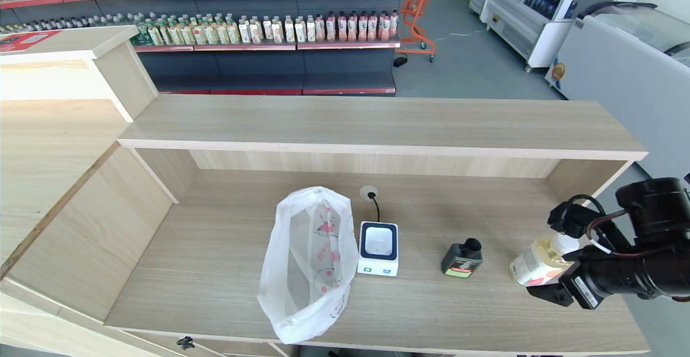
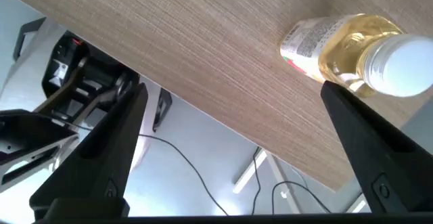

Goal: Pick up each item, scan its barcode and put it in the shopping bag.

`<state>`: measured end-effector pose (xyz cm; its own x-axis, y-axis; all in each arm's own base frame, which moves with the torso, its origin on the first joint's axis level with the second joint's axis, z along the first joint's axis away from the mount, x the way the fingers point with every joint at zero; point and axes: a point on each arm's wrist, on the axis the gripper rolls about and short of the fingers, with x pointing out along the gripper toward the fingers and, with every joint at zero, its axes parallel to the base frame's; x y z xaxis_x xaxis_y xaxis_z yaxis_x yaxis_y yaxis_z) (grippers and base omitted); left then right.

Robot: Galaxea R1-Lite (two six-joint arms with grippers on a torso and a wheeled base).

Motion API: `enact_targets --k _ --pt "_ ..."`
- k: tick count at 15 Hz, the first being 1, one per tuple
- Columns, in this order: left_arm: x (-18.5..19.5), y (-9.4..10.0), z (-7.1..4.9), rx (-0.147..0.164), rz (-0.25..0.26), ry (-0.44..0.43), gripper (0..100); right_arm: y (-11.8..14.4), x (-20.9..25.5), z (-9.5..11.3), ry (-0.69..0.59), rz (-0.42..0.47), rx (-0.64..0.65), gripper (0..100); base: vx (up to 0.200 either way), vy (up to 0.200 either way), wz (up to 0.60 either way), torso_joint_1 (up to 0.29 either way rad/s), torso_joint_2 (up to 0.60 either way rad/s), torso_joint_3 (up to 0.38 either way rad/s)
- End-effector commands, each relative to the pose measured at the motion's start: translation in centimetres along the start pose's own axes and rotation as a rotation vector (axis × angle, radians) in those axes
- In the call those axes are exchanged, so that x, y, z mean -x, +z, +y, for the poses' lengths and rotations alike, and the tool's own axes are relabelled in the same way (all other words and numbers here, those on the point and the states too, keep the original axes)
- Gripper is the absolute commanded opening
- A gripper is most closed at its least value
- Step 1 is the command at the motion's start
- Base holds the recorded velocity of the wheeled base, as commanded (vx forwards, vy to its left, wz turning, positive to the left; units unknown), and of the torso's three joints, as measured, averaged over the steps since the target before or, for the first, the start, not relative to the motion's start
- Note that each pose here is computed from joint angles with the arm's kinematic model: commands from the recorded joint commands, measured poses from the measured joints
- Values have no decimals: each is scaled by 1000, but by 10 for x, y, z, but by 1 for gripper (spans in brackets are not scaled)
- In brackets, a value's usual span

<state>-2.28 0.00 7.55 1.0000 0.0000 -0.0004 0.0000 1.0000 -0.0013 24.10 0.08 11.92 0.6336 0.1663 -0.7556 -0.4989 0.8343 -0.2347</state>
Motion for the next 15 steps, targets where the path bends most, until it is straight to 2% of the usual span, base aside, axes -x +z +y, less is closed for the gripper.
enact_targets --k 1,4,7,9,15 --pt "0 0 0 0 0 0 100 -2 -41 3 80 31 76 100 0 0 0 0 0 0" --pt "0 0 0 0 0 0 100 0 -70 1 73 -5 216 100 0 0 0 0 0 0" --pt "0 0 0 0 0 0 100 -1 -90 3 96 -13 229 100 0 0 0 0 0 0" --pt "0 0 0 0 0 0 100 0 -111 2 129 -85 236 100 0 0 0 0 0 0" --pt "0 0 0 0 0 0 100 26 -159 10 165 -172 300 100 0 0 0 0 0 0"
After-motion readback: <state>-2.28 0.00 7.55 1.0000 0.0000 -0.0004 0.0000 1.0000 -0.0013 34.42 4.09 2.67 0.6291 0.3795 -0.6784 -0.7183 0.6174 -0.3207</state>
